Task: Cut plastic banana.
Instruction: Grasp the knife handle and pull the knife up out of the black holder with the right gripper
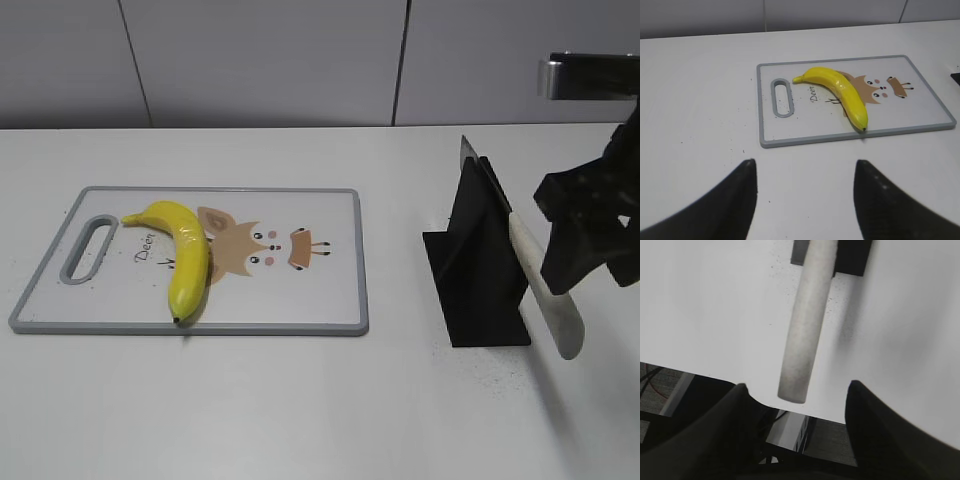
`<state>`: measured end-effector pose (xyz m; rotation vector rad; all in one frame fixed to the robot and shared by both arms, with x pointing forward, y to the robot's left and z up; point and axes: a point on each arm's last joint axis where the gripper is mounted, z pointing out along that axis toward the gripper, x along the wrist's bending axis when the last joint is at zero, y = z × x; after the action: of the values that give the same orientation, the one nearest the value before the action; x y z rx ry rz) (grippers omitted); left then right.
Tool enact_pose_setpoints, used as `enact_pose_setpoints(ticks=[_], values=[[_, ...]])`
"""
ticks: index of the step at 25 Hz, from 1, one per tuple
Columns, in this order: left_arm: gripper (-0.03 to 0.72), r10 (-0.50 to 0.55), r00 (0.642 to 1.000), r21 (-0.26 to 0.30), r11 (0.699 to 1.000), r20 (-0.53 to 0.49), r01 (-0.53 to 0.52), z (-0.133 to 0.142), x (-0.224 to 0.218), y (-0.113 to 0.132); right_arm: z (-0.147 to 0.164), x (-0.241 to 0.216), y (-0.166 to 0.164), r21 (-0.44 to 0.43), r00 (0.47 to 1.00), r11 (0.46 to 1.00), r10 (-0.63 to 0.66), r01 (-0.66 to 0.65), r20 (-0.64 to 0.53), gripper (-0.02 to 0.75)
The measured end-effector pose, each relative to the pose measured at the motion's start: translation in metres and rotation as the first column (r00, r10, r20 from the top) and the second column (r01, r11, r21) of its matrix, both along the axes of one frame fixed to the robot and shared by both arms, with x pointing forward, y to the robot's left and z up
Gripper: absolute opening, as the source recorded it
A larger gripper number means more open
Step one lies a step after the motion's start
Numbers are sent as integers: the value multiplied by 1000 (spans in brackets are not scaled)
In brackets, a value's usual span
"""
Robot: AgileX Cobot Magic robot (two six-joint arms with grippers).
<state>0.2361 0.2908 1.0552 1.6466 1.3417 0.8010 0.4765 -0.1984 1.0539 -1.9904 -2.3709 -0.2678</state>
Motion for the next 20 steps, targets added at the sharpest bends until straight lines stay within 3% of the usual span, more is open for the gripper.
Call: enact_pose_setpoints(ticks=[20], values=[[591, 0, 1000, 0, 1000, 0, 0, 0, 0, 0, -67, 37, 12, -72, 989, 997, -53, 43, -138, 463]])
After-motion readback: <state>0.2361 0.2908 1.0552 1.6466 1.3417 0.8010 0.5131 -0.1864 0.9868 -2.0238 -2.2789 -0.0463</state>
